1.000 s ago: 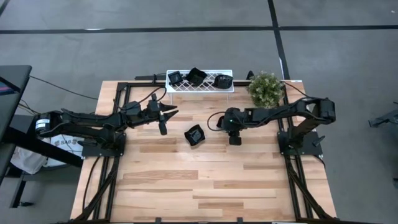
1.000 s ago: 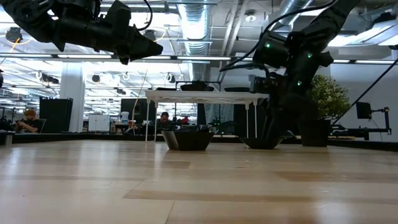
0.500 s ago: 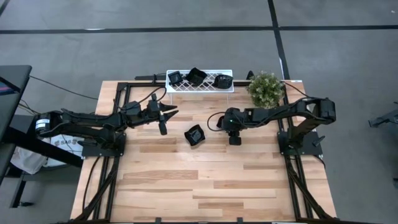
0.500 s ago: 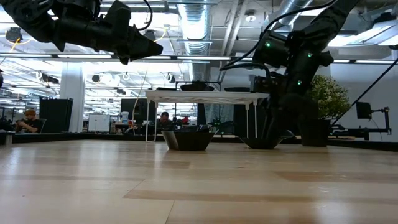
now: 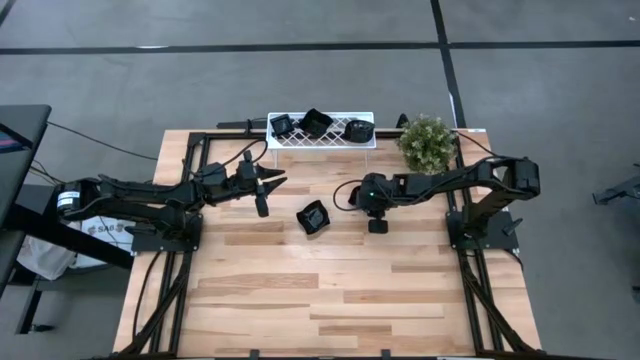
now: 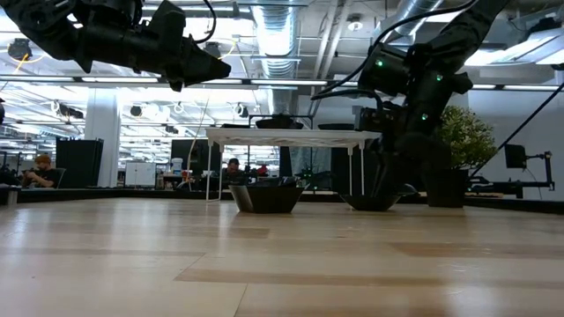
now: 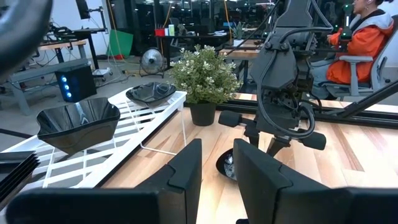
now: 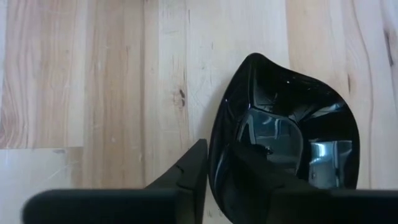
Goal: Pick & Place Mini shaped plates
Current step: Stack the black leaf shaped plate on top of the black leaf shaped plate on the shelf
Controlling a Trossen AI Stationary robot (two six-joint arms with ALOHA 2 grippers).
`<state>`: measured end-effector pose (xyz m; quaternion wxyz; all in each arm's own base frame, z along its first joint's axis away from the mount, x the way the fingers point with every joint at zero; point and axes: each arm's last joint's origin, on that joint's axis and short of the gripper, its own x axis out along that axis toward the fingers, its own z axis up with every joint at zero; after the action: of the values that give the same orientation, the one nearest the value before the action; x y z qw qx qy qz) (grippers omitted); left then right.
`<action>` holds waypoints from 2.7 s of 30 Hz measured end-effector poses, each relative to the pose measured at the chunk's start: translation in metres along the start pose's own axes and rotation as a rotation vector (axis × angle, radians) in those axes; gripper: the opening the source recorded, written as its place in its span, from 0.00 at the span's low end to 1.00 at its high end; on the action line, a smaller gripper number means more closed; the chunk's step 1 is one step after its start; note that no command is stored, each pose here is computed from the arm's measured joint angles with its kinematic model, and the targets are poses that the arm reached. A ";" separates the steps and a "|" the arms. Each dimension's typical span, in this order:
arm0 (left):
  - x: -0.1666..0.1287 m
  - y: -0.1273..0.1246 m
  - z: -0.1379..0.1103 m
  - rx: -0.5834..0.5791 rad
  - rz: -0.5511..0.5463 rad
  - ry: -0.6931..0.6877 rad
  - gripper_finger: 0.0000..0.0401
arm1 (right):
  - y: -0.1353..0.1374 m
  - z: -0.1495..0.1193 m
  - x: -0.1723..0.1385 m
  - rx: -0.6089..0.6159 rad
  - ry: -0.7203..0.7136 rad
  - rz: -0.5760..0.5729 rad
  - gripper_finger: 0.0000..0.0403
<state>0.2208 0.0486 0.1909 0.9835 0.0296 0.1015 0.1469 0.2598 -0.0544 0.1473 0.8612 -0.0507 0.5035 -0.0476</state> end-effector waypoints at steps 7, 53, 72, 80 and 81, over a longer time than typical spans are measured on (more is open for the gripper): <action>0.000 0.000 0.000 0.000 0.000 0.000 0.24 | 0.000 0.000 0.000 -0.001 -0.002 -0.007 0.01; 0.000 0.000 0.000 0.000 0.000 0.002 0.24 | -0.016 0.079 -0.110 -0.470 -0.108 -0.421 0.00; 0.000 0.000 -0.001 0.001 -0.001 0.008 0.24 | -0.104 0.060 -0.122 -0.377 -0.065 -0.478 0.00; 0.000 0.000 -0.001 0.001 -0.001 0.007 0.24 | -0.122 0.055 -0.126 -0.364 -0.132 -0.464 0.00; 0.000 0.000 -0.001 0.001 -0.001 0.007 0.24 | -0.123 0.055 -0.126 -0.364 -0.137 -0.454 0.00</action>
<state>0.2207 0.0486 0.1902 0.9831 0.0294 0.1052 0.1467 0.2423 -0.1571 0.2989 0.8372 -0.3189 0.4202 -0.1445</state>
